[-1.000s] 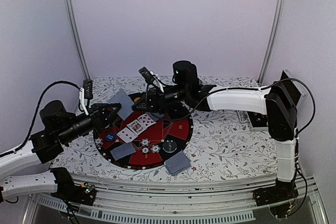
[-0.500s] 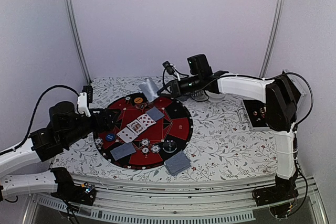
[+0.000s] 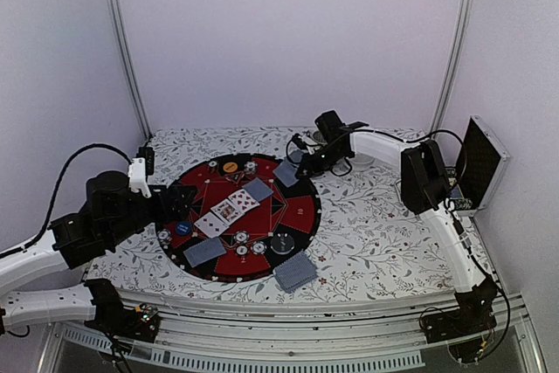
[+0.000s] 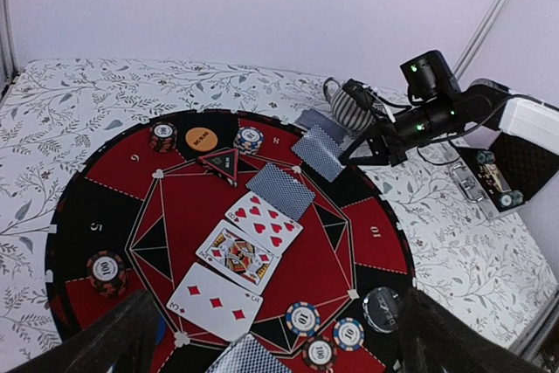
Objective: Distribute texas hold em gaming equipment
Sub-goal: Place the poker card in the community card area.
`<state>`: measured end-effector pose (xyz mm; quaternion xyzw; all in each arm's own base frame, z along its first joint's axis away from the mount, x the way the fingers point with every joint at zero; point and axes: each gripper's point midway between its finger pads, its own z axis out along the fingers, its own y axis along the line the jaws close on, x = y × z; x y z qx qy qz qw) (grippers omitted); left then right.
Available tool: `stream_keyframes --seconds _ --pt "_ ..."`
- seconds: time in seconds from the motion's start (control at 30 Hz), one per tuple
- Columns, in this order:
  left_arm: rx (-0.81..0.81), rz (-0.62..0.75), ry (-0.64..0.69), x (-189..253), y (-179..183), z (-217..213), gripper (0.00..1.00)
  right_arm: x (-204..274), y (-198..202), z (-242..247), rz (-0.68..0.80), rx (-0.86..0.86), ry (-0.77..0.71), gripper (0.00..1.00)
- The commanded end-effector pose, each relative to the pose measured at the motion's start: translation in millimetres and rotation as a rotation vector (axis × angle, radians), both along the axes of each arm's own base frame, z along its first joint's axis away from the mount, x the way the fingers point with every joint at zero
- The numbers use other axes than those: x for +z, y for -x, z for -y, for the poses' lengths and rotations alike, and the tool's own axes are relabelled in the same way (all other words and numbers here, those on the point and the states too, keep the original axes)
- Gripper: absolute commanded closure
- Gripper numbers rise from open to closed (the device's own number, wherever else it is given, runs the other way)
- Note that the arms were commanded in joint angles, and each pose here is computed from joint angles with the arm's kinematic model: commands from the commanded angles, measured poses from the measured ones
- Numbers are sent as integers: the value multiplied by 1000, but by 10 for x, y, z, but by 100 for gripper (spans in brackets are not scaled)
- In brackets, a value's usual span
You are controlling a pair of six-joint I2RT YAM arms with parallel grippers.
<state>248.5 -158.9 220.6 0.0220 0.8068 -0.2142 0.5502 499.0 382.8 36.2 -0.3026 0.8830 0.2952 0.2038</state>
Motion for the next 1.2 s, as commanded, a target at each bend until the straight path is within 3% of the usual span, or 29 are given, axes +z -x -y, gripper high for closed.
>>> stream_keyframes --seconds 0.0,0.57,1.17 --pt "11 -4 -23 -42 -19 -36 2 -66 81 -66 -28 68 -19 99" --pt "6 3 -25 -35 -21 -32 2 -155 136 -436 -62 81 -129 99" --pt "7 9 -21 -23 0 -52 2 -207 119 -369 -38 58 -60 99"
